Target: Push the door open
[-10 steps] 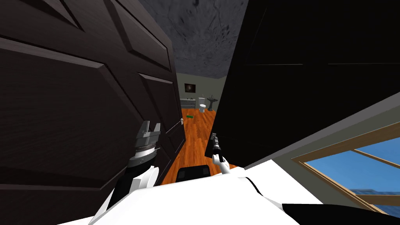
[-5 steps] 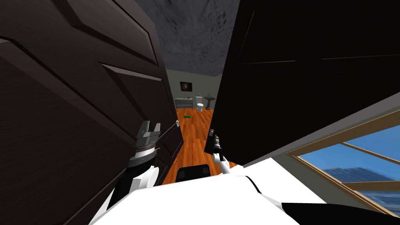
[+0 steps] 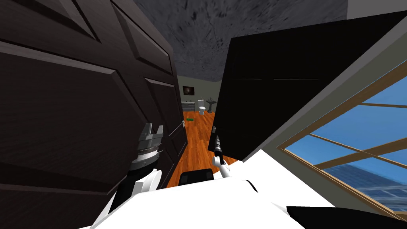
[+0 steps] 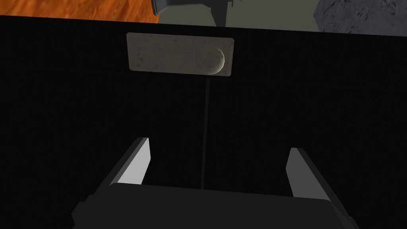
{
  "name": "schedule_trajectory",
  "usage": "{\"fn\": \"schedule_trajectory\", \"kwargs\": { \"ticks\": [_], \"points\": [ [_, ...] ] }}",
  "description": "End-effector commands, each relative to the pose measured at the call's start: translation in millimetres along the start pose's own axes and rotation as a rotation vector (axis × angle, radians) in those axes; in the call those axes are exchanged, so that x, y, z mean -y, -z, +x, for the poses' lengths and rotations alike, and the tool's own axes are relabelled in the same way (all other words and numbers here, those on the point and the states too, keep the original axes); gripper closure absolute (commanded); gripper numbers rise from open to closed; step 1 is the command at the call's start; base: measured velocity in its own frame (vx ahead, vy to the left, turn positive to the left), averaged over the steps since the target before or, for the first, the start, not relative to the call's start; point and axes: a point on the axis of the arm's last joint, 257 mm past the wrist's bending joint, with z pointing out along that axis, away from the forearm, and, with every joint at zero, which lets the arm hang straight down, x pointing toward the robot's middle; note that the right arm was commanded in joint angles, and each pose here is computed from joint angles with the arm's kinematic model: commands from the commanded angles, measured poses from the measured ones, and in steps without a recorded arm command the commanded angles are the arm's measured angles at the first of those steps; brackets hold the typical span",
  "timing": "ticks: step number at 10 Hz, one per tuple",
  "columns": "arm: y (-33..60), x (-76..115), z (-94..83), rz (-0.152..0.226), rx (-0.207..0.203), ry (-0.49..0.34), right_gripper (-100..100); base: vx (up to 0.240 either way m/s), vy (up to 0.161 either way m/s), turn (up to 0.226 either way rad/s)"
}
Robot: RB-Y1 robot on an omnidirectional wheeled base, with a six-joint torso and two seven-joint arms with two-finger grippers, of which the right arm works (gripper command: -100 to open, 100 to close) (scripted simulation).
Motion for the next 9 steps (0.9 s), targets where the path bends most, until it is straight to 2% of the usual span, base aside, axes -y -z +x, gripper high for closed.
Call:
{"fn": "schedule_trajectory", "kwargs": {
  "ticks": [1,2,5,9],
  "points": [
    [0.0,0.0,0.0,0.000,0.000,0.000,-100,-0.070,0.042,-0.015],
    [-1.9,-2.3,-11.4,-0.010,0.007,0.025,-100,0.100,-0.010,0.017],
    [-2.7,-4.3,-19.1,-0.019,0.013,0.042,-100,0.178,-0.057,0.011],
    [1.2,-4.4,-17.1,-0.026,0.018,0.045,-100,0.201,-0.062,0.013]
  ]
}}
